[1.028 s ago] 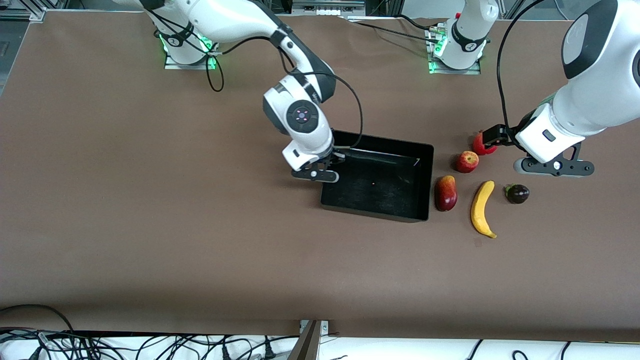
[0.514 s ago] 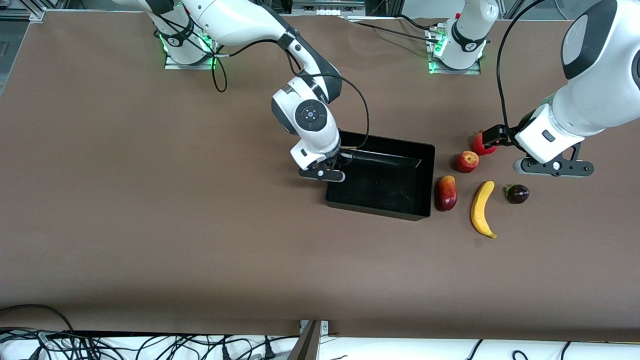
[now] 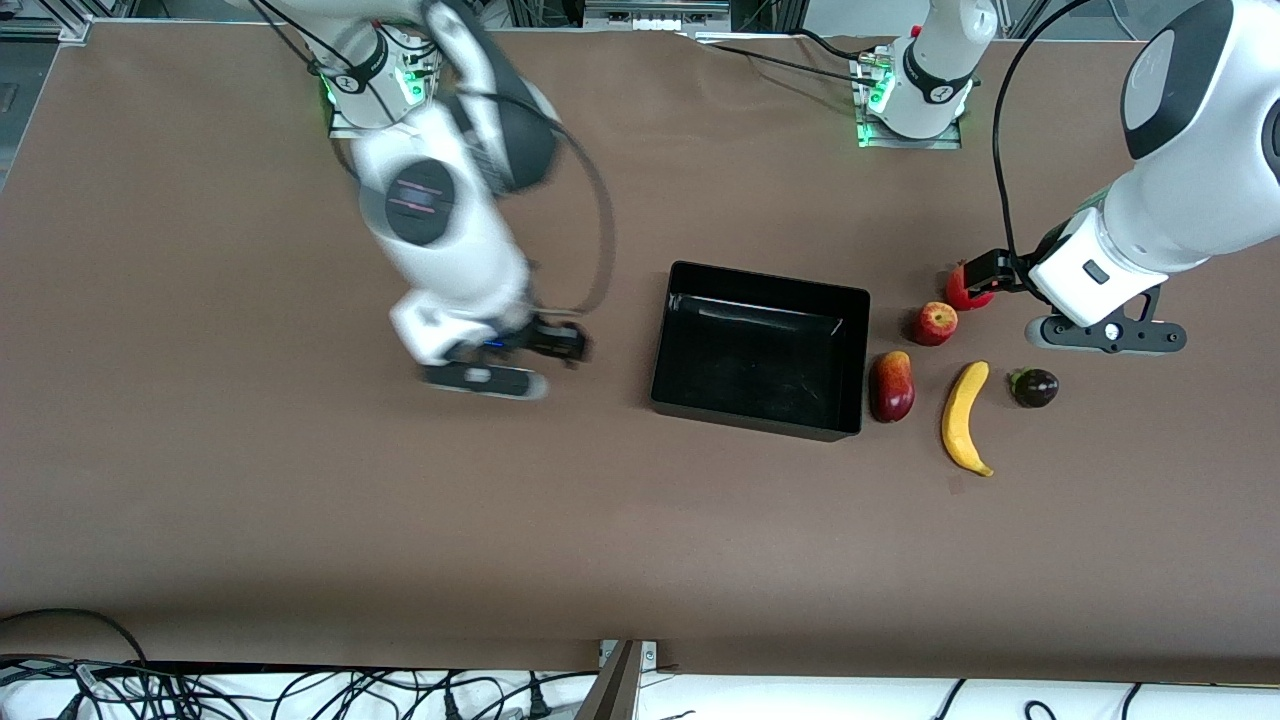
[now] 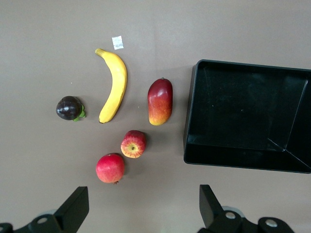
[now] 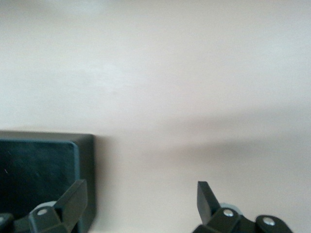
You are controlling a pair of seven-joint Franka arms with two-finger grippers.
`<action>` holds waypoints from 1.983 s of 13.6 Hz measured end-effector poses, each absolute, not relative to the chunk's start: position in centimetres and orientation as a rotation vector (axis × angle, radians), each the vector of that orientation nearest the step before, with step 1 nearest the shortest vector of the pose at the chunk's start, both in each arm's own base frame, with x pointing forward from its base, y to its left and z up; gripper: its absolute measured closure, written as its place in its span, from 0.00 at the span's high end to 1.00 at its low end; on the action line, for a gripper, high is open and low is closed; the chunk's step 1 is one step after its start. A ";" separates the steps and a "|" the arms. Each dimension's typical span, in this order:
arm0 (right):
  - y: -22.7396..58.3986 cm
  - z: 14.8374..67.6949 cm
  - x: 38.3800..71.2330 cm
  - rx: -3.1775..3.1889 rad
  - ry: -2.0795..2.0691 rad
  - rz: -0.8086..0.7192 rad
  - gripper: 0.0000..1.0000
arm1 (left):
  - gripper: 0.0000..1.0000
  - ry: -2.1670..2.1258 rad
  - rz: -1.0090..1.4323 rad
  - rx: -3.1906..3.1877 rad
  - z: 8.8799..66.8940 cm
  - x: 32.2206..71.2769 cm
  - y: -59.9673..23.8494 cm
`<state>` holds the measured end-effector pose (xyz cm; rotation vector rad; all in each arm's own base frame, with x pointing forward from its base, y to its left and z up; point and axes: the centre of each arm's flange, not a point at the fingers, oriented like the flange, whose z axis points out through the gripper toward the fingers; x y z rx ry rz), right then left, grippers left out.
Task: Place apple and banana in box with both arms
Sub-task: 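Release the box and retract the right gripper while the left gripper reaches the apple, then grasp the small red apple with the left gripper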
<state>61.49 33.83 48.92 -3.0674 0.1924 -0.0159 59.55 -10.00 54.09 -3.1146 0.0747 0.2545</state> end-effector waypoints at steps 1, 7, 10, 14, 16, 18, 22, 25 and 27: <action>30.9 51.8 61.2 -3.079 0.162 0.011 1.00 | 1.00 0.075 0.262 -3.113 54.0 59.6 -10.0; 13.8 61.9 57.4 -3.039 0.024 0.163 1.00 | 1.00 0.137 0.440 -3.046 46.8 59.8 -11.8; 7.1 62.6 56.8 -3.036 0.001 0.171 1.00 | 1.00 0.167 0.479 -3.004 39.5 59.5 -11.7; 4.8 62.7 55.9 -3.046 -0.014 0.185 1.00 | 1.00 0.234 0.391 -2.990 31.3 55.2 -10.0; 5.1 62.3 55.1 -3.058 -0.031 0.184 1.00 | 1.00 0.261 0.363 -2.995 27.8 52.7 -8.9; 5.4 62.2 54.4 -3.073 -0.043 0.169 1.00 | 1.00 0.299 0.308 -2.993 24.2 50.4 -7.7; 5.4 62.6 54.1 -3.103 -0.051 0.134 1.00 | 1.00 0.364 0.218 -2.977 20.6 49.1 -5.3; 5.5 62.8 54.5 -3.122 -0.058 0.085 1.00 | 0.94 0.378 0.211 -2.977 19.9 49.1 -5.0; 5.5 63.0 54.6 -3.121 -0.055 0.066 1.00 | 0.72 0.382 0.212 -2.977 19.8 49.1 -5.1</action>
